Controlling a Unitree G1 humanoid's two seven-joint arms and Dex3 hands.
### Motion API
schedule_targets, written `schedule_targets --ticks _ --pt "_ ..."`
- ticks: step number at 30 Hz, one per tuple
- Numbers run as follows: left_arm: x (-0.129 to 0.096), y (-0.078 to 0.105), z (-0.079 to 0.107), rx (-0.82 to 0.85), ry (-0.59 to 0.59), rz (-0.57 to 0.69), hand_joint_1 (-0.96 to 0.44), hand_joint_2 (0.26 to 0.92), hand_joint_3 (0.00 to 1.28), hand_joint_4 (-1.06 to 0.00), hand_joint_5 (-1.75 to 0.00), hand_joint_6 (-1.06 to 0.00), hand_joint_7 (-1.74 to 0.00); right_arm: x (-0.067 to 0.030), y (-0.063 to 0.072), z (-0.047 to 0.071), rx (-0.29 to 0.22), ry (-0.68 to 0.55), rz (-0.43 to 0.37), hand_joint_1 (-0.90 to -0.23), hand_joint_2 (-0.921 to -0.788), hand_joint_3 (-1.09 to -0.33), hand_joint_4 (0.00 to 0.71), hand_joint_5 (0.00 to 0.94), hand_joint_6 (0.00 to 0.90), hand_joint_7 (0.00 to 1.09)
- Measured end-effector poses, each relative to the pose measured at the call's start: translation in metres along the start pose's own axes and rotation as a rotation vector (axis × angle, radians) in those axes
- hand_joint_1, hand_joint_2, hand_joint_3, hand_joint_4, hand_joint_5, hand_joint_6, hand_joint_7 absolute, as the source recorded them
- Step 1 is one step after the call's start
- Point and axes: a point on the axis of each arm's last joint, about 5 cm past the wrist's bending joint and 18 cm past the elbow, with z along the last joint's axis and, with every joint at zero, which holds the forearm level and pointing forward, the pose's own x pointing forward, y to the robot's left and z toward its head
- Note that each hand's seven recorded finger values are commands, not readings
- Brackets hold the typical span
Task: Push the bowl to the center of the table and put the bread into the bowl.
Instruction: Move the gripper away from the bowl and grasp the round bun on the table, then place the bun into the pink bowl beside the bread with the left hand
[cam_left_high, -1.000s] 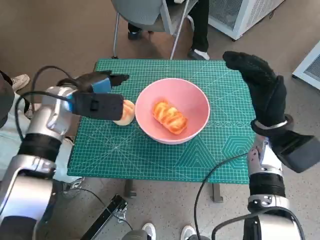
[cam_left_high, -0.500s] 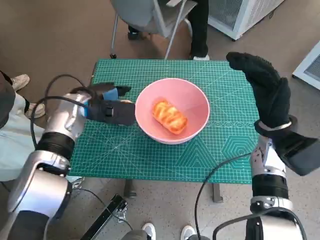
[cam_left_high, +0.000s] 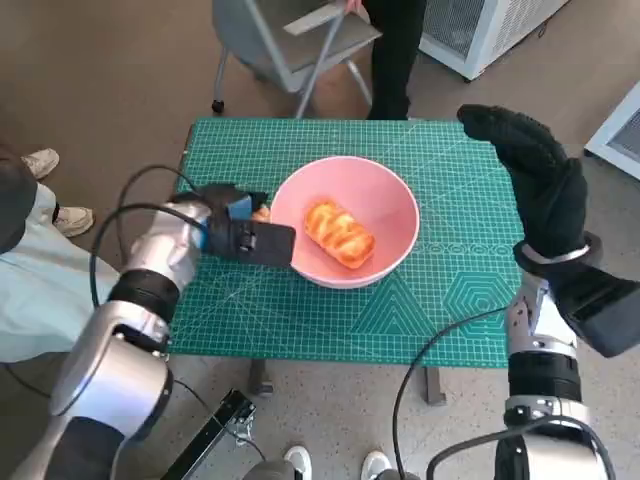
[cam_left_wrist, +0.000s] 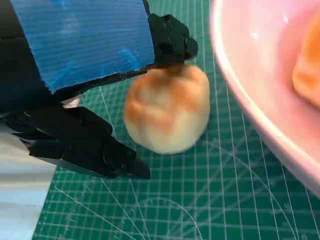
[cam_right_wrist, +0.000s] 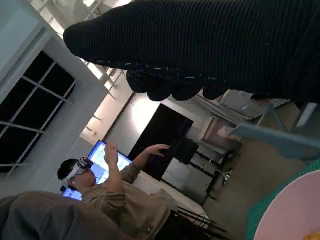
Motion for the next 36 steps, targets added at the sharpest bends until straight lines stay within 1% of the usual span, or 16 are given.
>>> schedule_targets --ticks 2,4,5,6,7,8,9,12,14,18,23,26,31,36 --pt "0.001 -0.001 0.002 0.008 0.002 0.009 -0.12 0.816 0.02 -0.34 -0.06 -0.45 -0.08 0.0002 0.000 0.001 -0.001 -0.002 0.002 -0.709 -0.921 -0.731 0.254 0.000 -0.001 0.54" --pt "0.001 -0.003 0.004 0.018 0.002 0.020 -0.10 0.837 0.03 -0.45 -0.08 -0.52 -0.10 0.0001 0.000 0.001 -0.002 -0.005 0.003 -0.707 -0.921 -0.730 0.254 0.000 -0.001 0.54" --pt "0.002 -0.003 0.004 0.021 0.001 0.026 -0.09 0.851 0.02 -0.51 -0.13 -0.56 -0.15 0.0001 0.000 0.001 -0.002 -0.006 0.003 -0.706 -0.921 -0.729 0.253 0.000 -0.001 0.54" --pt "0.002 -0.003 0.004 0.025 0.000 0.037 -0.08 0.873 0.02 -0.59 -0.24 -0.60 -0.26 0.0001 0.000 0.002 -0.001 -0.006 0.003 -0.705 -0.921 -0.728 0.253 0.000 -0.001 0.55" --pt "0.002 -0.004 0.004 0.030 -0.001 0.046 -0.06 0.883 0.03 -0.60 -0.43 -0.59 -0.45 0.0000 0.000 0.002 -0.001 -0.006 0.003 -0.705 -0.921 -0.727 0.253 0.000 -0.001 0.55" --pt "0.002 -0.004 0.004 0.036 -0.003 0.056 -0.04 0.896 0.07 -0.61 -0.73 -0.57 -0.73 -0.0002 0.000 0.002 -0.001 -0.006 0.003 -0.704 -0.921 -0.725 0.253 0.000 -0.001 0.55" --pt "0.002 -0.005 0.004 0.043 -0.005 0.065 -0.03 0.905 0.08 -0.63 -0.91 -0.57 -0.89 -0.0004 0.000 0.002 -0.002 -0.007 0.003 -0.702 -0.921 -0.724 0.252 0.000 -0.001 0.55" --pt "0.002 -0.006 0.003 0.052 -0.014 0.081 -0.01 0.913 0.10 -0.64 -1.15 -0.58 -1.07 -0.0008 0.000 0.003 0.000 -0.007 0.003 -0.695 -0.921 -0.721 0.252 0.000 -0.001 0.55" --pt "0.002 -0.006 0.001 0.053 -0.019 0.089 0.00 0.915 0.10 -0.64 -1.20 -0.59 -1.12 -0.0011 0.000 0.003 0.001 -0.007 0.004 -0.692 -0.921 -0.720 0.252 0.000 -0.001 0.55" --pt "0.001 -0.006 -0.003 0.055 -0.020 0.098 0.00 0.919 0.10 -0.64 -1.22 -0.61 -1.18 -0.0024 0.000 0.004 0.003 -0.003 0.003 -0.691 -0.921 -0.719 0.252 0.000 0.003 0.56" --pt "-0.002 -0.004 -0.013 0.043 -0.005 0.108 0.00 0.920 0.09 -0.63 -1.18 -0.63 -1.20 -0.0025 0.000 0.004 0.004 -0.002 0.003 -0.691 -0.921 -0.718 0.253 0.000 0.003 0.57" --pt "-0.005 0.000 -0.021 0.009 0.004 0.127 0.00 0.920 0.08 -0.63 -1.18 -0.64 -1.20 -0.0025 0.000 0.004 0.004 -0.002 0.003 -0.692 -0.921 -0.717 0.253 0.001 0.002 0.57" --pt "-0.013 0.014 -0.033 -0.053 0.014 0.191 0.00 0.920 0.08 -0.64 -1.17 -0.65 -1.20 -0.0026 0.000 0.003 0.006 -0.002 0.003 -0.691 -0.921 -0.718 0.253 0.000 -0.001 0.58" --pt "-0.025 0.040 -0.040 -0.097 0.008 0.327 0.00 0.920 0.06 -0.68 -1.15 -0.65 -1.17 -0.0033 0.000 0.002 0.008 0.005 0.002 -0.691 -0.921 -0.717 0.253 0.001 -0.001 0.57"
